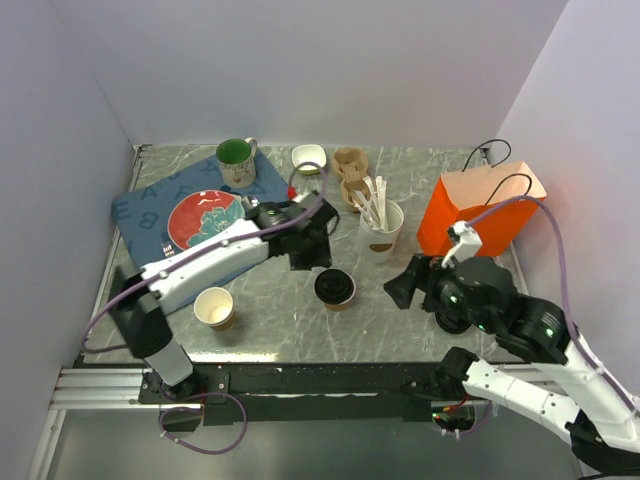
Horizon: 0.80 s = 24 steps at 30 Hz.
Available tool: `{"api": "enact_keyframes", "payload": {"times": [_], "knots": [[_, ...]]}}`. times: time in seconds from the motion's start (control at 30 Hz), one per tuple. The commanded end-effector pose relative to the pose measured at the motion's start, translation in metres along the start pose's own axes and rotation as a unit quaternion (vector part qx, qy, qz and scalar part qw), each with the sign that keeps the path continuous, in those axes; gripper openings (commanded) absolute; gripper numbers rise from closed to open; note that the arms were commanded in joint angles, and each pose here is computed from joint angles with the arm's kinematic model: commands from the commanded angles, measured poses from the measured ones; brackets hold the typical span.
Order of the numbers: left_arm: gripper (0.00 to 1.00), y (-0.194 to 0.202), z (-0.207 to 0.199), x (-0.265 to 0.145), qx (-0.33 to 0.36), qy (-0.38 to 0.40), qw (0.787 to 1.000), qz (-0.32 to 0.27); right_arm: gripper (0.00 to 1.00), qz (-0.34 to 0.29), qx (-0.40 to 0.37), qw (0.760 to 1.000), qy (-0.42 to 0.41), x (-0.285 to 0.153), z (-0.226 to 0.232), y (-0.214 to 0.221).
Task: Pack the takeout coffee
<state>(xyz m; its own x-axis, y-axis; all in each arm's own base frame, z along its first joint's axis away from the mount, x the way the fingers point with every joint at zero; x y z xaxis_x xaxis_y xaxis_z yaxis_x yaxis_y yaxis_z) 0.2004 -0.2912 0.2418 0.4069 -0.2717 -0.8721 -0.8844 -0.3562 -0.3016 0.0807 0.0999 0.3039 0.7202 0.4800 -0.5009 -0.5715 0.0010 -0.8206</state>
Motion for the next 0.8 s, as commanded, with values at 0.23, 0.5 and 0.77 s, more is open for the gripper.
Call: {"api": "enact_keyframes", "payload": {"times": [0.23,0.5,0.77], "knots": [[0.60,-0.014,0.032,-0.017,-0.038,0.177,0.983,0.029,0.95,0.050,0.024,0.997,0.058,0.089,0.026,-0.011],[0.53,-0.003,0.037,0.001,-0.017,0.217,0.974,0.066,0.92,0.085,0.011,0.993,0.076,0.123,0.027,0.000],[0.46,-0.001,0.029,0.015,0.002,0.222,0.971,0.092,0.89,0.092,0.013,0.992,0.082,0.125,0.023,0.005]]}}
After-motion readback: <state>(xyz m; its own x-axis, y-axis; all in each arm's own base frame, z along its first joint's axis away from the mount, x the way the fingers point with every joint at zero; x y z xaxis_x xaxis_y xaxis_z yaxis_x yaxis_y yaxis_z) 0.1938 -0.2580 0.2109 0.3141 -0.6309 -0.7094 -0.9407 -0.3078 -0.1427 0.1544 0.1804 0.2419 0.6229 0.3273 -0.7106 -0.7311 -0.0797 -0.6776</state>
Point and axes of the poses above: each gripper's point midway between its finger pads, its own x axis out along the fingers, its own z axis along the line the jaws close on, y = z × x, the point moved 8 cm from there along -x, back along the fingers, and after that the axes turned 14 degrees about -x, right-handed, at the moved point
